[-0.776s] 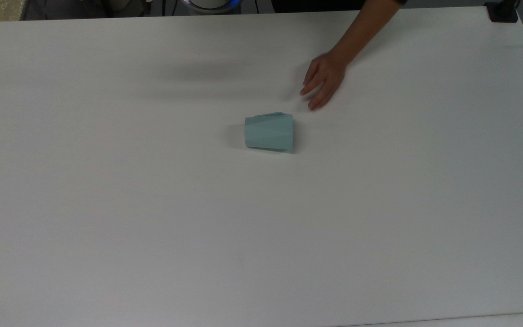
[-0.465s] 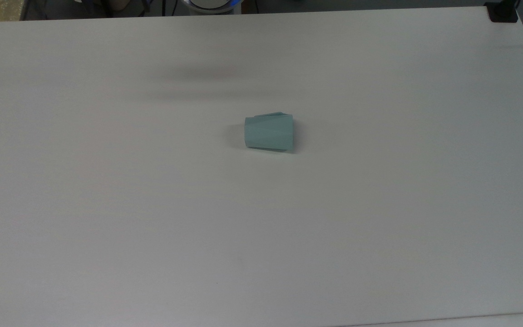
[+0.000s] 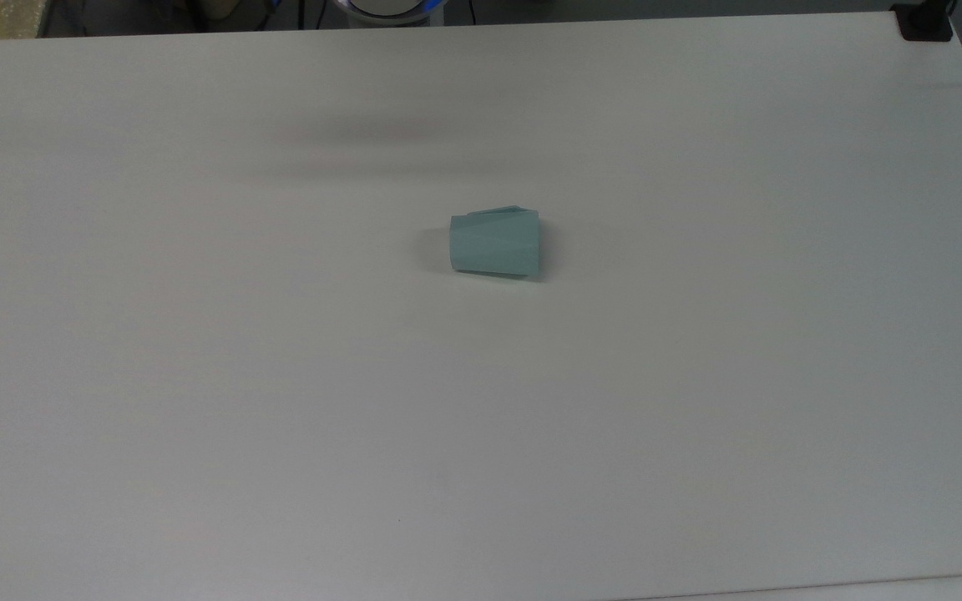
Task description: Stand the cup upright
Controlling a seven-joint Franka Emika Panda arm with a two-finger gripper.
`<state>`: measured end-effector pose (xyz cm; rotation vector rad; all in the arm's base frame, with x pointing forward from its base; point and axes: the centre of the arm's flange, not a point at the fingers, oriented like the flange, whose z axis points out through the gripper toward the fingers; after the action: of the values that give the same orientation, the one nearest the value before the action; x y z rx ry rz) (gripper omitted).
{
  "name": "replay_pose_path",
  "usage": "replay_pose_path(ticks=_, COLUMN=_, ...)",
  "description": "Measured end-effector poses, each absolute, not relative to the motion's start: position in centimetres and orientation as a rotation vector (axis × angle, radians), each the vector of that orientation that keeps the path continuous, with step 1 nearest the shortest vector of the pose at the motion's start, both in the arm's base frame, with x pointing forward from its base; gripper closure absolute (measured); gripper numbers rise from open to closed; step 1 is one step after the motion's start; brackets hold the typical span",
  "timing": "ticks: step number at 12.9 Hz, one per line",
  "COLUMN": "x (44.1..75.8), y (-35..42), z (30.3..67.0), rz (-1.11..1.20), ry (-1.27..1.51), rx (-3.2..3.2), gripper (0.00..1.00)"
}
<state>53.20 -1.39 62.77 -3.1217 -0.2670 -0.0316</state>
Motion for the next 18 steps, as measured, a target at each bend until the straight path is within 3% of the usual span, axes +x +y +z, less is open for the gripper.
replay_pose_path(ticks=5, x=53.1, y=12.7, z=61.5, rz=-0.089, ry=-0.163, rx=-3.279, gripper=0.00)
replay_pose_path(ticks=9, x=52.4, y=24.8, z=56.7, rz=-0.229, ry=-0.146, rx=-3.489, gripper=0.00)
replay_pose_path(ticks=12, x=51.5, y=34.1, z=52.6, rz=-0.465, ry=-0.161, rx=-3.629, gripper=0.00)
replay_pose_path(ticks=15, x=52.2, y=38.8, z=48.8, rz=-0.459, ry=-0.207, rx=-3.776, gripper=0.00)
replay_pose_path(ticks=18, x=50.2, y=43.5, z=43.9, rz=-0.569, ry=-0.331, rx=-3.902, gripper=0.00)
